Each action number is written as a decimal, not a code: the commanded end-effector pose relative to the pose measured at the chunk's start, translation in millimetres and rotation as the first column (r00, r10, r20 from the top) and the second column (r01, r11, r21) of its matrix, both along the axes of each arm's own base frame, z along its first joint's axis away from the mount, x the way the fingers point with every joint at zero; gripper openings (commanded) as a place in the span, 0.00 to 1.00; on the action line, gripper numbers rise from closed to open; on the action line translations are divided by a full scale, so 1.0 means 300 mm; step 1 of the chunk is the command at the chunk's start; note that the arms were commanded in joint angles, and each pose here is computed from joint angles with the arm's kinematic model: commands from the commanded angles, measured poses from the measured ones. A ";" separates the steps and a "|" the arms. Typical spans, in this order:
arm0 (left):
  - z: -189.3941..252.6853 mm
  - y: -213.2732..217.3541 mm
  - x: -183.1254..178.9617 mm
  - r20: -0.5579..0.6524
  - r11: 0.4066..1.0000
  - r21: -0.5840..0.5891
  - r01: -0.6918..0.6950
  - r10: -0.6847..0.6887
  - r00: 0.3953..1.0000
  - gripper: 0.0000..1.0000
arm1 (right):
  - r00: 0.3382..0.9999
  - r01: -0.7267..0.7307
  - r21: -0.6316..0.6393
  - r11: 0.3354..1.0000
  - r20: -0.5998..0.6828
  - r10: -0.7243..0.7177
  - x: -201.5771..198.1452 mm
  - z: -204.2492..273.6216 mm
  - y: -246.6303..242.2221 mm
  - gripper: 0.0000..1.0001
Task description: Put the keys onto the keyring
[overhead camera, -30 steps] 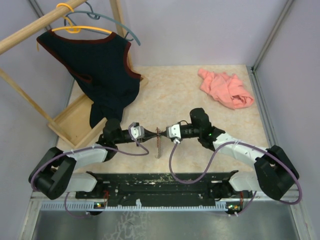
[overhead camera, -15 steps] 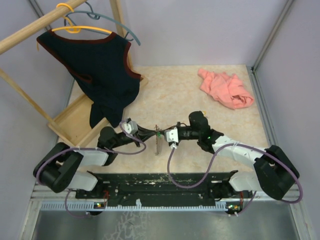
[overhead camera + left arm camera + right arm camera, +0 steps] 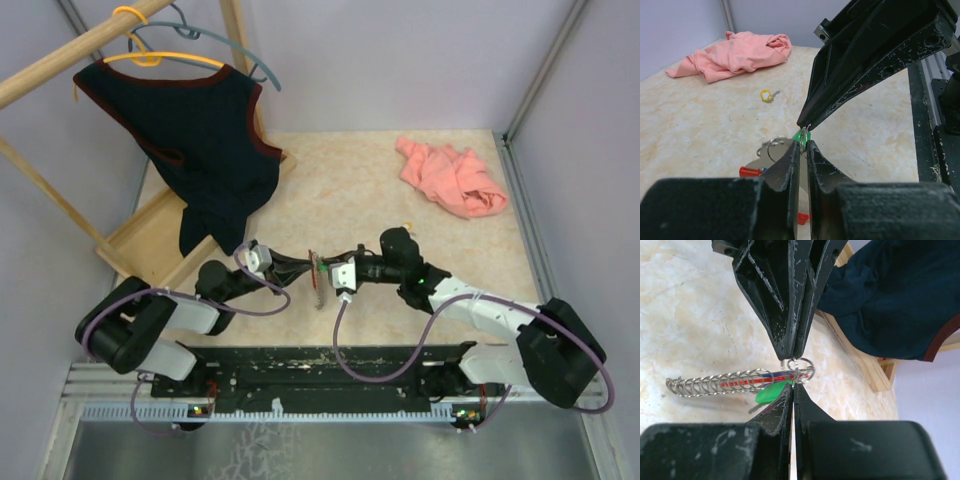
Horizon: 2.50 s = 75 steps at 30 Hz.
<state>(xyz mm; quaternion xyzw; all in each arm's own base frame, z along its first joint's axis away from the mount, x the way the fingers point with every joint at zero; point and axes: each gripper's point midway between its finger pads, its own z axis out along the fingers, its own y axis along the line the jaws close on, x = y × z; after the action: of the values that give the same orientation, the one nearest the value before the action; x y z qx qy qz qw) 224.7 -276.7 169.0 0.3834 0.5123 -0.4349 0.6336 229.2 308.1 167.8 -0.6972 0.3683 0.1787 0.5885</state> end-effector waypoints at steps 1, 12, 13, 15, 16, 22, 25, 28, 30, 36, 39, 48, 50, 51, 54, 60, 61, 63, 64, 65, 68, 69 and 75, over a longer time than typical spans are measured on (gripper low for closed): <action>0.021 0.002 0.018 0.061 0.999 0.026 -0.024 0.023 0.998 0.18 | 0.996 0.009 0.036 0.999 0.091 -0.012 0.020 0.116 0.000 0.00; -0.004 -0.023 0.005 0.069 0.991 0.125 0.046 -0.054 0.996 0.35 | 0.994 -0.019 0.026 0.999 0.104 0.016 0.008 0.149 0.004 0.00; -0.003 -0.026 0.009 0.077 0.989 0.139 0.050 -0.061 0.995 0.35 | 0.994 -0.023 0.023 0.999 0.104 0.020 0.007 0.150 0.005 0.00; -0.006 -0.030 0.014 0.086 0.985 0.161 0.055 -0.069 0.994 0.37 | 0.994 -0.030 0.021 0.999 0.108 0.027 0.006 0.158 0.008 0.00; -0.005 -0.033 0.014 0.092 0.984 0.169 0.061 -0.078 0.993 0.37 | 0.994 -0.033 0.021 0.999 0.108 0.031 0.004 0.159 0.009 0.00; -0.010 -0.054 0.026 0.094 0.972 0.213 0.094 -0.116 0.989 0.37 | 0.993 -0.055 0.027 0.998 0.105 0.052 -0.008 0.168 0.016 0.00; -0.012 -0.064 0.027 0.090 0.968 0.223 0.115 -0.138 0.986 0.35 | 0.993 -0.056 0.027 0.998 0.107 0.052 -0.008 0.170 0.016 0.00; -0.013 -0.070 0.016 0.087 0.964 0.225 0.142 -0.165 0.983 0.31 | 0.993 -0.056 0.025 0.998 0.102 0.054 -0.008 0.165 0.016 0.00; -0.018 -0.074 0.010 0.082 0.960 0.232 0.159 -0.182 0.980 0.28 | 0.993 -0.057 0.025 0.998 0.100 0.054 -0.008 0.163 0.017 0.00; -0.036 -0.081 -0.003 0.066 0.948 0.253 0.195 -0.218 0.974 0.23 | 0.994 -0.054 0.027 0.998 0.098 0.052 -0.007 0.161 0.016 0.00; -0.040 -0.083 0.002 0.061 0.946 0.259 0.196 -0.219 0.974 0.16 | 0.994 -0.056 0.028 0.998 0.099 0.053 -0.009 0.163 0.016 0.00; -0.016 -0.054 0.036 0.057 0.971 0.225 0.087 -0.102 0.993 0.00 | 0.997 0.010 0.016 1.000 0.080 -0.011 -0.007 0.119 -0.025 0.00; -0.001 -0.046 0.043 0.053 0.979 0.196 0.058 -0.069 0.996 0.00 | 0.997 0.026 0.021 0.999 0.071 -0.028 -0.011 0.104 -0.038 0.00; 0.007 -0.041 0.049 0.043 0.984 0.176 0.037 -0.045 0.998 0.00 | 0.997 0.035 0.029 0.999 0.070 -0.037 -0.013 0.101 -0.044 0.00; 0.034 -0.030 0.061 -0.010 0.996 0.093 -0.013 0.014 1.000 0.00 | 0.996 0.059 0.052 0.997 0.065 -0.063 -0.018 0.088 -0.060 0.00; 0.073 -0.037 0.039 -0.091 0.999 -0.024 -0.022 0.020 0.996 0.00 | 0.996 0.074 0.103 0.992 0.047 -0.079 -0.029 0.063 -0.067 0.00; 0.079 -0.040 0.038 -0.096 0.999 -0.036 -0.027 0.023 0.995 0.00 | 0.997 0.064 0.106 0.992 0.037 -0.068 -0.035 0.059 -0.060 0.00; 0.085 -0.047 0.038 -0.104 0.998 -0.054 -0.037 0.031 0.994 0.00 | 0.998 0.053 0.116 0.992 0.028 -0.057 -0.042 0.054 -0.049 0.00; 0.089 -0.051 0.038 -0.104 0.997 -0.060 -0.040 0.034 0.994 0.00 | 0.998 0.052 0.119 0.992 0.024 -0.055 -0.043 0.052 -0.045 0.00; 0.089 -0.055 0.037 -0.109 0.997 -0.063 -0.039 0.032 0.993 0.00 | 0.998 0.054 0.128 0.990 0.019 -0.057 -0.042 0.055 -0.043 0.00; 0.092 -0.054 0.041 -0.125 0.995 -0.081 -0.051 0.041 0.991 0.00 | 0.999 0.052 0.164 0.985 -0.008 -0.051 -0.049 0.071 -0.035 0.00; 0.107 -0.049 0.039 -0.118 0.993 -0.101 -0.057 0.045 0.992 0.00 | 0.998 0.055 0.168 0.984 -0.022 -0.052 -0.049 0.071 -0.033 0.00; 0.130 -0.047 0.035 -0.128 0.987 -0.142 -0.068 0.050 0.990 0.00 | 0.995 0.079 0.163 0.983 -0.077 -0.067 -0.044 0.038 -0.020 0.00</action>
<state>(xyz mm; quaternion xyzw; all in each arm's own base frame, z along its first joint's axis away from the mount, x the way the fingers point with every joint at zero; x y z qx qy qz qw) 232.4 -291.3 178.5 0.3190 0.5645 -0.4648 0.6030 220.8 293.6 176.0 -0.6398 0.3941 0.1838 0.6336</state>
